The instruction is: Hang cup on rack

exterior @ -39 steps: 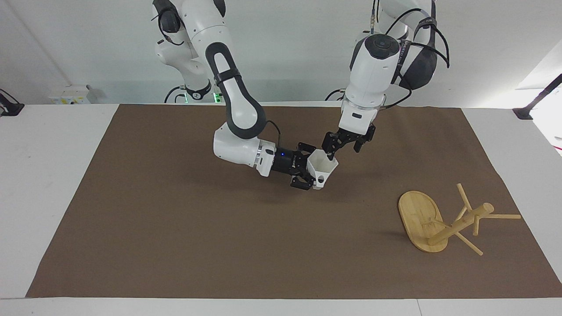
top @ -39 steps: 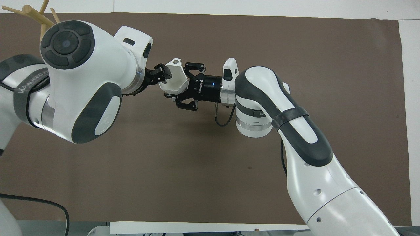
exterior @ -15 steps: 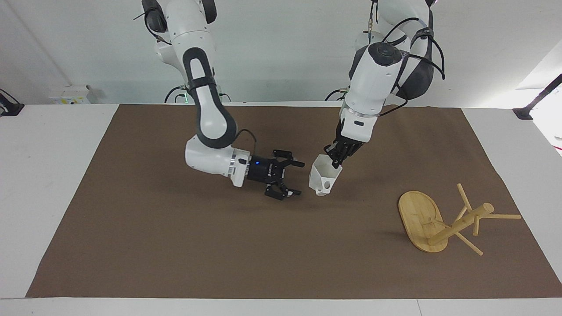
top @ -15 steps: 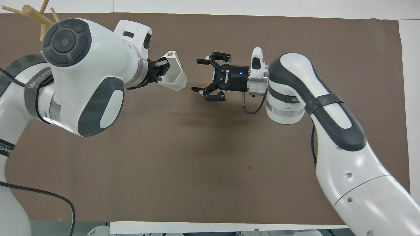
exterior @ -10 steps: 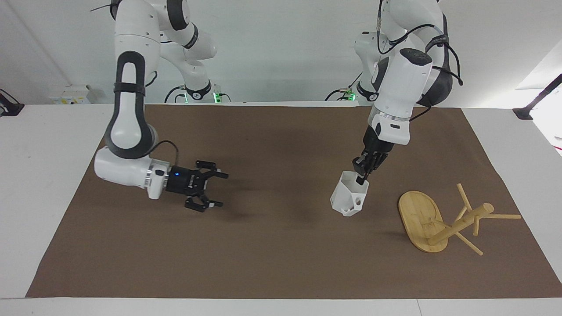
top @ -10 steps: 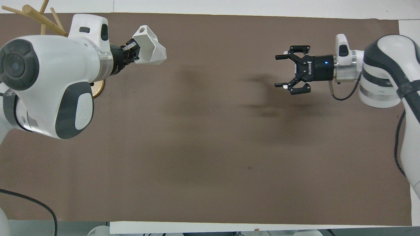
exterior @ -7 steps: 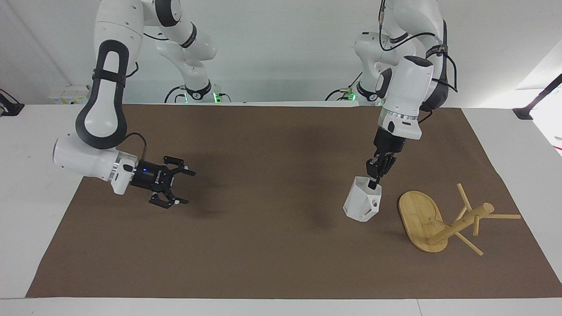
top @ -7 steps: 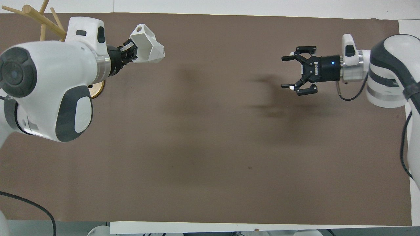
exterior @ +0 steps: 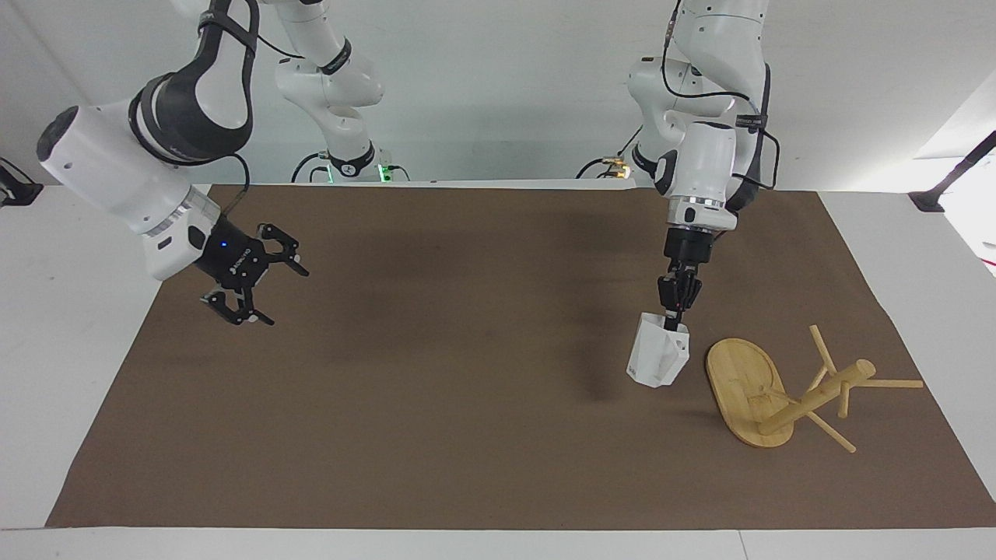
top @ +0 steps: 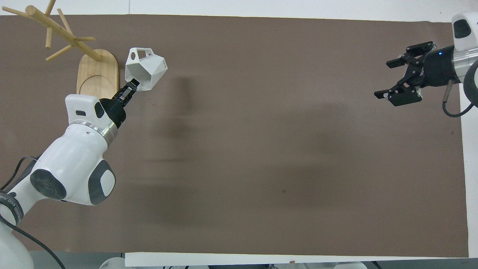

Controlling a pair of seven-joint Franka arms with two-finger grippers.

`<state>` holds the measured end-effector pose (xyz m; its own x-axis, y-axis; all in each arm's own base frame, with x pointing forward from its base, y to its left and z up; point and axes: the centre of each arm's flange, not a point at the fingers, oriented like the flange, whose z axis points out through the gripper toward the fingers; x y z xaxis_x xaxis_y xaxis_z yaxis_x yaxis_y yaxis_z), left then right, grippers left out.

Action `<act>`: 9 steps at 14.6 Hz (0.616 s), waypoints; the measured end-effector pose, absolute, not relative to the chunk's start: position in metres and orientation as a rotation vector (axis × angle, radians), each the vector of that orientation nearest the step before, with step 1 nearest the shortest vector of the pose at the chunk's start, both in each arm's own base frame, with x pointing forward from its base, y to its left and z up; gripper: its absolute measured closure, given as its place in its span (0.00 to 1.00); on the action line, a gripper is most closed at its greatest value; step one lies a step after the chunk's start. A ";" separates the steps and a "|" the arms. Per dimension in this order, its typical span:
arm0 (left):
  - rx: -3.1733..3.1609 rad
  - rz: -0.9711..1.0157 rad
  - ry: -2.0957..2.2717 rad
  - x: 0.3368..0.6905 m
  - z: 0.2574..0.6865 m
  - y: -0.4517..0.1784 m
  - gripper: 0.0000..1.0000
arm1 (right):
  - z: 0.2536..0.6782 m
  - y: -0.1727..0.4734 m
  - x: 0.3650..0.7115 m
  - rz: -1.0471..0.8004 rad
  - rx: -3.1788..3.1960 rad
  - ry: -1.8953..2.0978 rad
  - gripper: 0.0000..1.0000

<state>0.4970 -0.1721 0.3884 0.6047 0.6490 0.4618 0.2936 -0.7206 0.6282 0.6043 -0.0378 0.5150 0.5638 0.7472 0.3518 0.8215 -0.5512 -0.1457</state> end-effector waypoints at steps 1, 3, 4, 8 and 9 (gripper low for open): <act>2.330 0.963 0.762 0.502 0.388 -0.165 0.97 | 0.525 -0.041 0.600 -0.299 -2.600 -1.211 0.00; 2.322 0.979 0.792 0.509 0.389 -0.153 0.97 | 0.556 -0.037 0.586 -0.170 -2.757 -1.032 0.00; 2.320 0.985 0.805 0.511 0.389 -0.147 0.97 | 0.579 -0.029 0.578 -0.102 -2.825 -0.955 0.00; 2.320 0.998 0.854 0.519 0.384 -0.128 0.97 | 0.657 -0.009 0.545 0.077 -2.977 -0.677 0.00; 2.320 1.001 0.863 0.522 0.383 -0.125 0.97 | 0.663 -0.012 0.539 0.129 -2.994 -0.611 0.00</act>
